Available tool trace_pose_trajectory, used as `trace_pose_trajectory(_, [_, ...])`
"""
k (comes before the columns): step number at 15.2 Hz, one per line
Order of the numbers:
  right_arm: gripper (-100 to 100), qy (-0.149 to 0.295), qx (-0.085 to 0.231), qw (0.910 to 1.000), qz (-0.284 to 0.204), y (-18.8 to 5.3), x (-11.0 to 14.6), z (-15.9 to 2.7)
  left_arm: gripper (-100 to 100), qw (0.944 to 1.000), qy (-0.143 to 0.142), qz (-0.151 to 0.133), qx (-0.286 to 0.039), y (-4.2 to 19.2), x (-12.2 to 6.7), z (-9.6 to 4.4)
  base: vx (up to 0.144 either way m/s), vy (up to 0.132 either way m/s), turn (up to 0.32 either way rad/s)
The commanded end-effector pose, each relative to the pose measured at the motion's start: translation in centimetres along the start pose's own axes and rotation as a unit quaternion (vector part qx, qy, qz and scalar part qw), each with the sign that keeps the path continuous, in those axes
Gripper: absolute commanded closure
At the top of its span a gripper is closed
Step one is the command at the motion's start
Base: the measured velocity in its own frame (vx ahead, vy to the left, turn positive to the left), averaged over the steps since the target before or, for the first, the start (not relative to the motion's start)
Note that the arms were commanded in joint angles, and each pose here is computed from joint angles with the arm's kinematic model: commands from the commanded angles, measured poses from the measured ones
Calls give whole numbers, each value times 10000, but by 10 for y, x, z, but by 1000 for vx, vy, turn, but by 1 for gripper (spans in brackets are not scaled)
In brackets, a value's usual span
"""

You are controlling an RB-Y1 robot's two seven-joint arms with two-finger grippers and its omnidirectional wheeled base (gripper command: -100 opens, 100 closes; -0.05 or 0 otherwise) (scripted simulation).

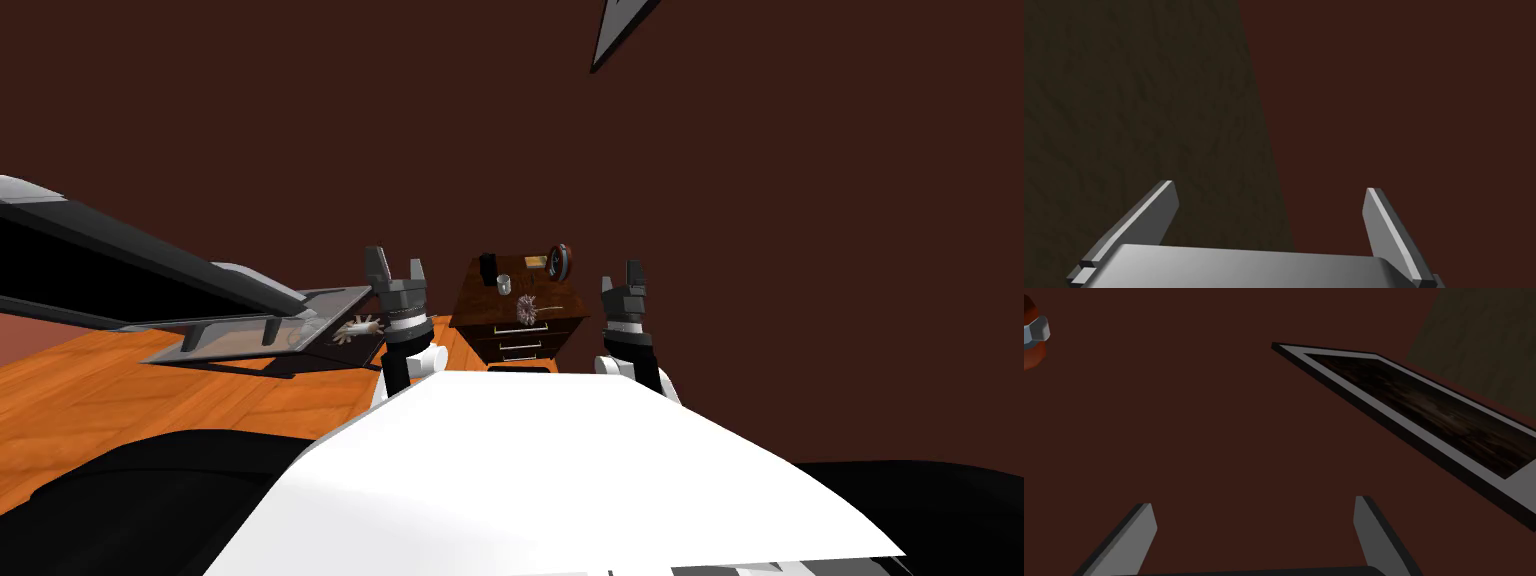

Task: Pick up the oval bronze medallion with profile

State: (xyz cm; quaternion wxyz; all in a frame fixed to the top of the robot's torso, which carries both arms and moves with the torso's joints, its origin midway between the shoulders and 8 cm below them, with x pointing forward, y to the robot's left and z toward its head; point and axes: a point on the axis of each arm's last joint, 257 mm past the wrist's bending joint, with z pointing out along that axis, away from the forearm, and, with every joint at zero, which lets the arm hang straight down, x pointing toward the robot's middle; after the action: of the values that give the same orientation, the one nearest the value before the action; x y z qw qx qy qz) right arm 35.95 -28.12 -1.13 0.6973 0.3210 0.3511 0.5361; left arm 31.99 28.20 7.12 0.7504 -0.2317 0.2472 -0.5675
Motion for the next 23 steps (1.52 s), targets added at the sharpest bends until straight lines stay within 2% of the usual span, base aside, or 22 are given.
trace_pose_trajectory(1, [-100,169,75,9997,-130,-6,1,-2,0,10000,0,0,0,0,0,0,-12,-3,46])
trace_pose_trajectory(5, [-100,527,388,9967,-475,-30,-2,-12,0,10000,0,-1,1,0,0,0,-44,-8,150])
trace_pose_trajectory(6, [-100,540,387,9966,-482,-30,-1,-12,0,10000,0,-1,1,0,0,0,-52,1,126])
trace_pose_trajectory(8, [-100,731,640,9928,-703,-49,-7,-20,0,10000,0,-1,0,0,0,0,-44,4,147])
trace_pose_trajectory(9, [-100,753,638,9925,-715,-49,-6,-20,0,10000,0,-1,1,0,0,0,-40,4,132])
trace_pose_trajectory(12, [-100,972,952,9859,-979,-73,-15,-31,0,10000,0,0,0,0,0,0,-38,9,144])
trace_pose_trajectory(13, [-100,972,952,9859,-979,-73,-15,-31,0,10000,0,-1,0,0,0,0,-30,13,133])
trace_pose_trajectory(14, [-100,1080,1129,9813,-1120,-86,-21,-38,0,10000,0,0,0,0,0,0,-31,26,188])
trace_pose_trajectory(15, [-100,1080,1129,9813,-1120,-86,-21,-38,0,10000,0,-1,0,0,0,0,-31,28,154])
trace_pose_trajectory(16, [-100,1181,1318,9761,-1265,-99,-29,-45,0,10000,0,-1,0,0,0,0,-34,29,195])
trace_pose_trajectory(17, [-100,1184,1317,9760,-1267,-99,-29,-45,0,10000,0,-1,1,0,0,0,-31,24,170])
trace_pose_trajectory(18, [-100,1285,1514,9698,-1418,-113,-37,-53,0,10000,0,-1,0,0,0,0,-35,29,225])
trace_pose_trajectory(19, [-100,1285,1514,9698,-1418,-113,-37,-53,0,10000,0,-1,1,0,0,0,-31,28,162])
trace_pose_trajectory(20, [-100,1366,1721,9629,-1565,-126,-47,-62,0,10000,0,-1,0,0,0,0,-28,40,223])
trace_pose_trajectory(21, [-100,1380,1719,9626,-1573,-126,-47,-62,0,10000,0,-1,1,0,0,0,-26,37,171])
trace_pose_trajectory(22, [-100,1469,1931,9545,-1731,-140,-59,-71,0,10000,0,-1,0,0,0,0,-24,45,174])
trace_pose_trajectory(23, [-100,1469,1931,9545,-1731,-140,-59,-71,0,10000,0,-1,0,0,0,0,-23,43,177])
